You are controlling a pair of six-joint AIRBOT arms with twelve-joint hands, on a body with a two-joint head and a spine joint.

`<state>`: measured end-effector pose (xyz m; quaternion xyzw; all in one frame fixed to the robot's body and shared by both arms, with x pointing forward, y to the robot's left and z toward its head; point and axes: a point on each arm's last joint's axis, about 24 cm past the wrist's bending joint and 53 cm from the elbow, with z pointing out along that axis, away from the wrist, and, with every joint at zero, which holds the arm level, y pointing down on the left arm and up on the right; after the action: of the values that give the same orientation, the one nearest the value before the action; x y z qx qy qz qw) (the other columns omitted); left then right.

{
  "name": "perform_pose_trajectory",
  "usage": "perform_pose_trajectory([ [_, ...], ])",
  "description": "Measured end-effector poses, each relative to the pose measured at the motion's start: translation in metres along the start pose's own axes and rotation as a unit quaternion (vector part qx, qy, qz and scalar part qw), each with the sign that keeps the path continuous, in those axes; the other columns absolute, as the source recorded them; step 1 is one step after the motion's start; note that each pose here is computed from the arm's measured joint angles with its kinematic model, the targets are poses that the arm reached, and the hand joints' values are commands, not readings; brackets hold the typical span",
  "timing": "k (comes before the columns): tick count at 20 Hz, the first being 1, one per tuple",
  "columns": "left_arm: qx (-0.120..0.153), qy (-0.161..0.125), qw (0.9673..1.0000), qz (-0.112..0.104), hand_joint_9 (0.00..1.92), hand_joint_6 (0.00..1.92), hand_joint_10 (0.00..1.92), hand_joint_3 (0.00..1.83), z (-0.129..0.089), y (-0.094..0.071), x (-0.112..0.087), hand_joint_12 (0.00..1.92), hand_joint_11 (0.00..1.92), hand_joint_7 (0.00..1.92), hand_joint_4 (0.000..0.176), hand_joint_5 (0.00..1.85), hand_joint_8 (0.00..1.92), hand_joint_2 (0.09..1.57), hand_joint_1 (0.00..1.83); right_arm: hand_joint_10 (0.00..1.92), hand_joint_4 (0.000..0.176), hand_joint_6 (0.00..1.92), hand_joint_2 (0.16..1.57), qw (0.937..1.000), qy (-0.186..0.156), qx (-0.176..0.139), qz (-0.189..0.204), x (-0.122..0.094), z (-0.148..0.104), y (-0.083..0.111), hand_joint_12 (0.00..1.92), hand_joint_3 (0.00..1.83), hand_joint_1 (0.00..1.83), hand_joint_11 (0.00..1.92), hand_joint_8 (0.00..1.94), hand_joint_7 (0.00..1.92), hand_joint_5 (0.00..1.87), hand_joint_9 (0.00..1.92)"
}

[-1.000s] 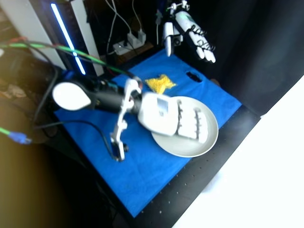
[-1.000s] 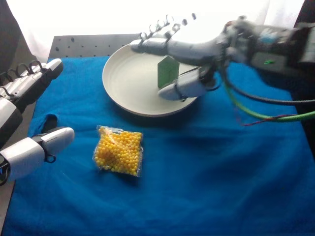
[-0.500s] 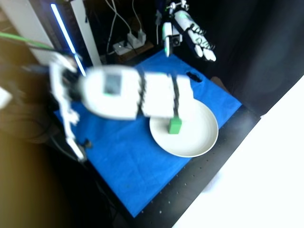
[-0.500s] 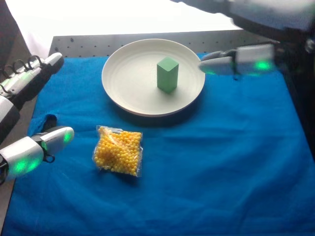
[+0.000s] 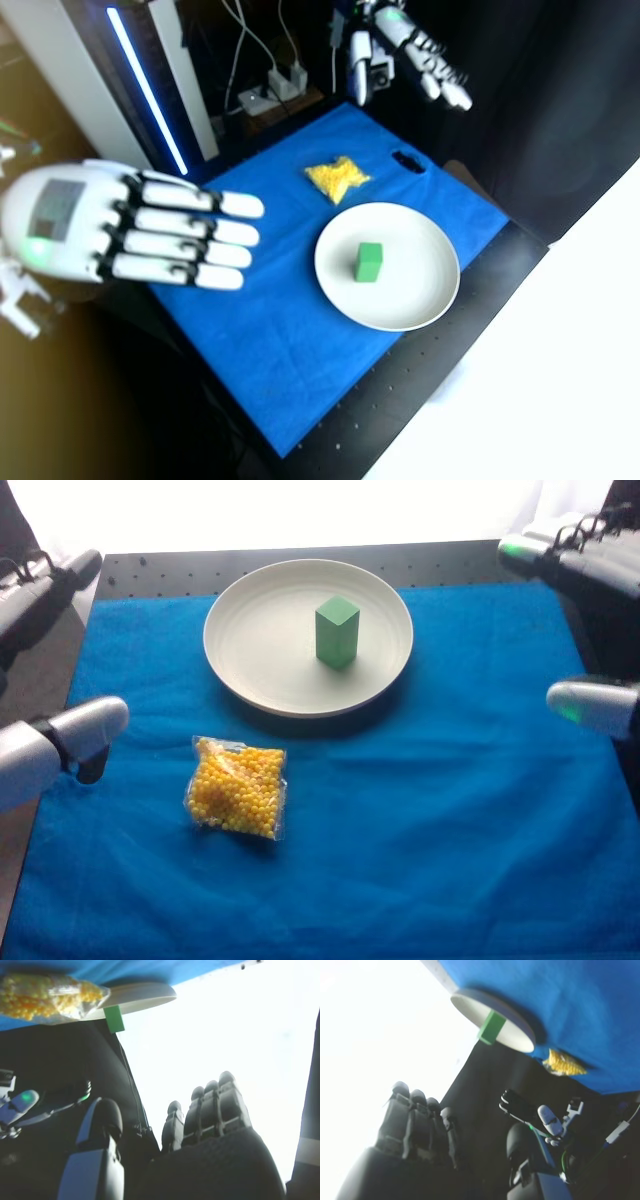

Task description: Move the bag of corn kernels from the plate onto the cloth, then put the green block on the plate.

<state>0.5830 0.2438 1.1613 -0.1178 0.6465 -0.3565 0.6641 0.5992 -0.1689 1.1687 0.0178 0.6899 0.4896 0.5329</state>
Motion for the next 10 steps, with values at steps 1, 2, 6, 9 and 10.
perform_pose_trajectory([
  [1, 0.002, -0.002, 1.0, 0.001, 0.0, 0.0, 0.0, 0.01, 0.0, -0.002, -0.002, 0.0, 0.0, 0.0, 0.169, 0.0, 0.0, 1.29, 0.39, 0.0, 0.077, 0.0, 1.28, 1.0, -0.003, -0.003, 0.001, -0.001, -0.002, 0.003, 0.01, 0.0, 0.29, 0.0, 0.0, 0.0, 0.0, 0.0],
  [2, 0.009, -0.004, 0.9999, 0.004, 0.0, 0.0, 0.0, 0.0, 0.0, -0.006, -0.005, 0.0, 0.0, 0.0, 0.163, 0.0, 0.0, 1.28, 0.41, 0.0, 0.078, 0.0, 1.28, 0.9998, -0.019, -0.011, -0.005, -0.011, -0.005, 0.01, 0.0, 0.0, 0.33, 0.0, 0.0, 0.0, 0.0, 0.0],
  [6, 0.026, -0.023, 0.9993, 0.012, 0.0, 0.0, 0.0, 0.0, -0.001, -0.016, -0.019, 0.0, 0.0, 0.0, 0.166, 0.0, 0.0, 1.27, 0.29, 0.0, 0.066, 0.0, 1.23, 0.9974, -0.061, -0.028, -0.027, -0.036, -0.014, 0.026, 0.02, 0.0, 0.36, 0.05, 0.0, 0.0, 0.0, 0.0],
  [9, 0.037, -0.035, 0.9986, 0.015, 0.0, 0.0, 0.0, 0.0, -0.002, -0.021, -0.025, 0.0, 0.0, 0.0, 0.154, 0.0, 0.0, 1.24, 0.38, 0.0, 0.039, 0.0, 1.24, 0.995, -0.086, -0.04, -0.031, -0.047, -0.02, 0.033, 0.0, 0.0, 0.46, 0.0, 0.0, 0.0, 0.0, 0.0],
  [10, 0.044, -0.038, 0.998, 0.023, 0.0, 0.0, 0.0, 0.0, -0.002, -0.024, -0.031, 0.0, 0.0, 0.0, 0.125, 0.0, 0.0, 1.26, 0.43, 0.0, 0.021, 0.0, 1.23, 0.9921, -0.11, -0.051, -0.034, -0.061, -0.026, 0.041, 0.0, 0.0, 0.49, 0.0, 0.0, 0.0, 0.0, 0.0],
])
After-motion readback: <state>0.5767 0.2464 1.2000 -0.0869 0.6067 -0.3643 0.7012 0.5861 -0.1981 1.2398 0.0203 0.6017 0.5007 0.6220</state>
